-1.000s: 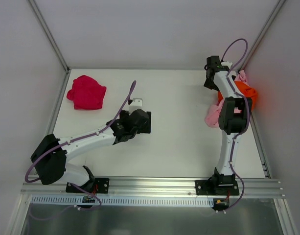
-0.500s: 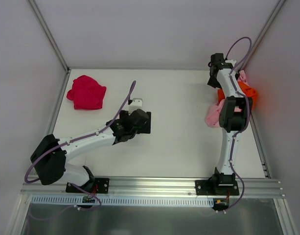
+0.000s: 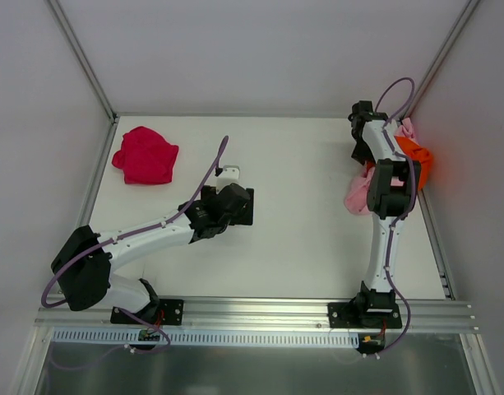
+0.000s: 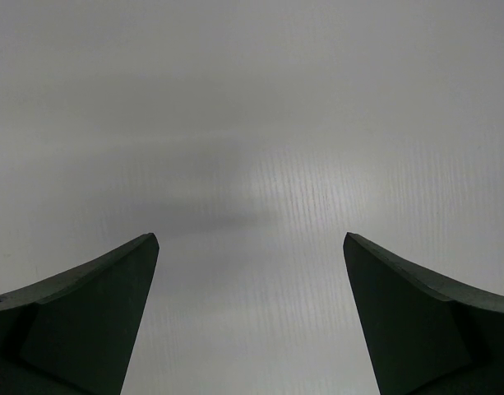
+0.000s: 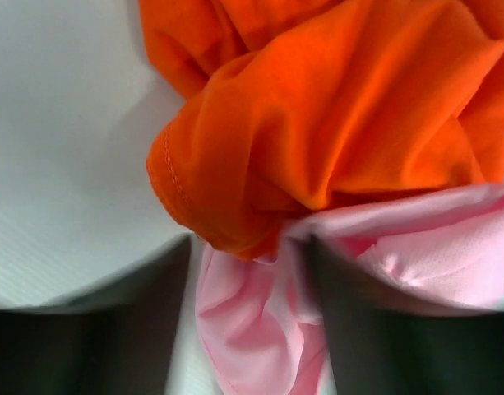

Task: Fold and stack the t-shirts
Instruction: Grab crumpled tshirt from the corner of the board with the right arm, then move the tshirt to the center of the board

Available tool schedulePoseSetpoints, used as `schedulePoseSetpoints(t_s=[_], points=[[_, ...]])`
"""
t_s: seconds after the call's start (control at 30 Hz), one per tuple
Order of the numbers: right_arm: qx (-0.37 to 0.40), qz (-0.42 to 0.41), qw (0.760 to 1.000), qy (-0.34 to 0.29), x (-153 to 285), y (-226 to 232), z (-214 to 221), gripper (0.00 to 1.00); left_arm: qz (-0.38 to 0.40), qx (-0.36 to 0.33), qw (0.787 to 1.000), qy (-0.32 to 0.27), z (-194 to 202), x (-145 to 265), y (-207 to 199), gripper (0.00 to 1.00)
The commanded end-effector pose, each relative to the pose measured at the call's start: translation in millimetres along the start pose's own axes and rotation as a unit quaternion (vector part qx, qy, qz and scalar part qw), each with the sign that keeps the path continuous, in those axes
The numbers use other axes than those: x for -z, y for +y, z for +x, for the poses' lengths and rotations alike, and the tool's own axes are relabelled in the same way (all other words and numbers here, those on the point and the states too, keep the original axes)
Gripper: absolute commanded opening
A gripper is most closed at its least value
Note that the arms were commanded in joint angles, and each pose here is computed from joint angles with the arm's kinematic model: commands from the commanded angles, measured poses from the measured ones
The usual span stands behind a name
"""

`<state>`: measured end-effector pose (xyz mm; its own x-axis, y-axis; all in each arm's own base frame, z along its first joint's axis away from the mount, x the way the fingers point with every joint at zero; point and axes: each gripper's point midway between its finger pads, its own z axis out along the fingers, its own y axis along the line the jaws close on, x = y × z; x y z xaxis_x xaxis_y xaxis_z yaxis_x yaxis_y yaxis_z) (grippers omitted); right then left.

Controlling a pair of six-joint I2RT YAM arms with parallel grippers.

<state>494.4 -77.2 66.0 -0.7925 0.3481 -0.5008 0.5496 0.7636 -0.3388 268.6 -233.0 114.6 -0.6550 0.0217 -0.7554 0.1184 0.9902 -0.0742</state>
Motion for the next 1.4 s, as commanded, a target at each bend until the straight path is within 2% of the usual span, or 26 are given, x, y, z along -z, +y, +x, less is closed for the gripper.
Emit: schedulePoseSetpoints(t_s=[0.0,0.07,0.23,0.4,0.5,0.53,0.7,0.77,0.9,1.0,1.1,1.17,1.27,1.3,1.37], points=[[-0.009,-0.03,0.999,-0.016,19,-1,-14,0.44,0.022,0.026,0.999,-0.022,-19,13,-10,0.99],[-0.007,-0.036,0.999,-0.015,17,1,-14,0.01,0.021,0.026,0.999,-0.023,-19,13,-9,0.99],[0.028,-0.042,0.998,-0.036,22,13,-14,0.01,0.02,0.025,0.999,-0.022,-18,12,-9,0.99],[0.069,-0.062,0.99,-0.11,52,34,-25,0.01,0.019,0.022,0.999,-0.021,-17,10,-10,0.99],[0.084,-0.082,0.977,-0.176,86,46,-32,0.01,0.017,0.021,0.999,-0.021,-17,10,-9,0.99],[0.105,-0.086,0.97,-0.2,101,52,-32,0.01,0.017,0.021,0.999,-0.021,-17,10,-9,0.99],[0.114,-0.16,0.932,-0.304,187,69,-40,0.01,0.021,0.021,0.999,-0.019,-16,10,-11,0.99],[0.125,-0.172,0.924,-0.318,205,71,-36,0.01,0.019,0.02,0.999,-0.019,-16,10,-10,0.99],[0.153,-0.259,0.898,-0.322,245,91,-20,0.01,0.016,0.024,0.999,-0.024,-18,11,-8,0.99],[0.19,-0.339,0.863,-0.324,275,107,0,0.01,0.017,0.026,0.999,-0.029,-19,12,-7,0.99],[0.228,-0.376,0.833,-0.335,297,116,18,0.01,0.018,0.025,0.999,-0.028,-19,11,-8,0.99],[0.239,-0.383,0.825,-0.341,305,116,25,0.01,0.018,0.026,0.999,-0.028,-19,11,-8,0.99],[0.263,-0.439,0.795,-0.327,319,123,46,0.01,0.016,0.027,0.999,-0.031,-20,12,-7,0.99],[0.277,-0.477,0.772,-0.316,330,129,57,0.01,0.015,0.027,0.999,-0.032,-20,12,-6,0.99],[0.293,-0.507,0.752,-0.303,338,130,70,0.01,0.014,0.03,0.999,-0.034,-20,12,-6,0.99]])
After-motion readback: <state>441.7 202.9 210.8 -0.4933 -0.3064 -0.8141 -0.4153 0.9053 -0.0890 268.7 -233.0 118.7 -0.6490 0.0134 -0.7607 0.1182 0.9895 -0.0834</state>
